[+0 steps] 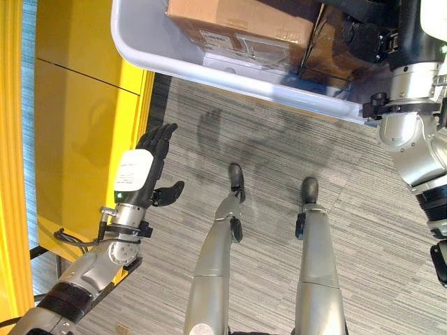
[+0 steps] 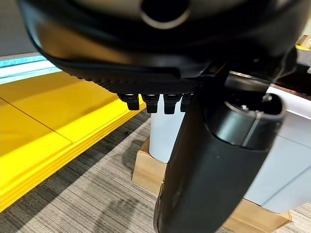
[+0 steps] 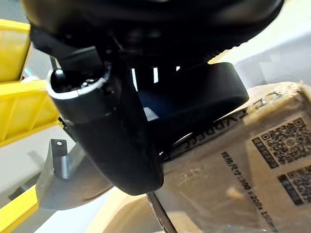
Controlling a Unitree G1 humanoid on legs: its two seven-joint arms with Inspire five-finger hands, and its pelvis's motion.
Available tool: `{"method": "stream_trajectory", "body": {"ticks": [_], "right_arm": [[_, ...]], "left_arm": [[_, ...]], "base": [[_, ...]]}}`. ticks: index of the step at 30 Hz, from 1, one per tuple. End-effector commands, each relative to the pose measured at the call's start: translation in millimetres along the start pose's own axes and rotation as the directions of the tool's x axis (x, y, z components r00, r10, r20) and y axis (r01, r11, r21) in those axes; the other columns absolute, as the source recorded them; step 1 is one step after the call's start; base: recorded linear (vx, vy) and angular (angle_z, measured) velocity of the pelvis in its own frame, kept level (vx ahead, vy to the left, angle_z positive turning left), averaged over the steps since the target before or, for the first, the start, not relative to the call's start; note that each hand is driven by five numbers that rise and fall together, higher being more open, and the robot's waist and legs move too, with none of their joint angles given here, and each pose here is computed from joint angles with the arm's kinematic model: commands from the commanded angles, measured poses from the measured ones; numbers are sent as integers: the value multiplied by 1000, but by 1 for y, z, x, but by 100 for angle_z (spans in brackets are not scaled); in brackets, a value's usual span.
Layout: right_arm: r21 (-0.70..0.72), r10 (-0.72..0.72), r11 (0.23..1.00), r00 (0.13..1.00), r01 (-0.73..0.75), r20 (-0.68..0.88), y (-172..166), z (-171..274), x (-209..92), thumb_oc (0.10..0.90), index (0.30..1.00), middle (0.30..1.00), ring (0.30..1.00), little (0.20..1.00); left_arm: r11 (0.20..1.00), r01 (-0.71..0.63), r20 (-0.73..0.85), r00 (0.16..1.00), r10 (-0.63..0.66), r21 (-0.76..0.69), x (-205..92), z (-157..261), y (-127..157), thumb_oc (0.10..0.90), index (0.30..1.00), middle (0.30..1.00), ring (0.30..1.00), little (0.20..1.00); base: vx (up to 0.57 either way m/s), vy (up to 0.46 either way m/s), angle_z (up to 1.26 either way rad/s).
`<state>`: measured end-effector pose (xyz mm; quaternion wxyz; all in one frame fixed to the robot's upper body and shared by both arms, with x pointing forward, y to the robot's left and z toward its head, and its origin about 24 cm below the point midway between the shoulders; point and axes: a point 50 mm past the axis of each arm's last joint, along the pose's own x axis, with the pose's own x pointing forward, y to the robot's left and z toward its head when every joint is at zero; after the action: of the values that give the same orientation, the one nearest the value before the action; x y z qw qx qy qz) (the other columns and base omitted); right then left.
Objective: Move parts from the plastic box to the shelf.
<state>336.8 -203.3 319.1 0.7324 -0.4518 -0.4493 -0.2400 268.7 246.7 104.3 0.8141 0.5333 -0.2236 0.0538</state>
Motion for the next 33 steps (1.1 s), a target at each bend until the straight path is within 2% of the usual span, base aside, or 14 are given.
{"method": "stream_trajectory", "body": {"ticks": [1, 7, 16, 20, 33], "right_arm": [[-184, -18, 981, 915, -62, -403, -21, -84, -19, 400, 300, 300, 300, 300], [-207, 60, 970, 947, -131, -316, -13, -76, -24, 400, 300, 300, 300, 300], [-131, 156, 974, 968, -184, -197, 4, -54, -47, 400, 300, 300, 300, 300], [-85, 153, 982, 973, -169, -171, 6, -48, -60, 400, 300, 300, 300, 300], [16, 118, 993, 981, -117, -154, -4, -42, -73, 400, 300, 300, 300, 300]], "left_arm": [[986, -124, 25, 992, 127, -113, -1, 17, -3, 900, 1000, 1000, 1000, 1000], [984, -132, 32, 990, 137, -122, -2, 18, 2, 900, 1000, 1000, 1000, 1000], [985, -134, 43, 989, 139, -109, -3, 19, 9, 900, 1000, 1000, 1000, 1000], [985, -130, 41, 990, 135, -109, -4, 19, 13, 900, 1000, 1000, 1000, 1000], [988, -113, 44, 992, 118, -105, 0, 21, 18, 900, 1000, 1000, 1000, 1000]], "base": [[0, 0, 0], [-5, -1, 0], [0, 0, 0], [13, 5, -3], [6, -3, -2]]}}
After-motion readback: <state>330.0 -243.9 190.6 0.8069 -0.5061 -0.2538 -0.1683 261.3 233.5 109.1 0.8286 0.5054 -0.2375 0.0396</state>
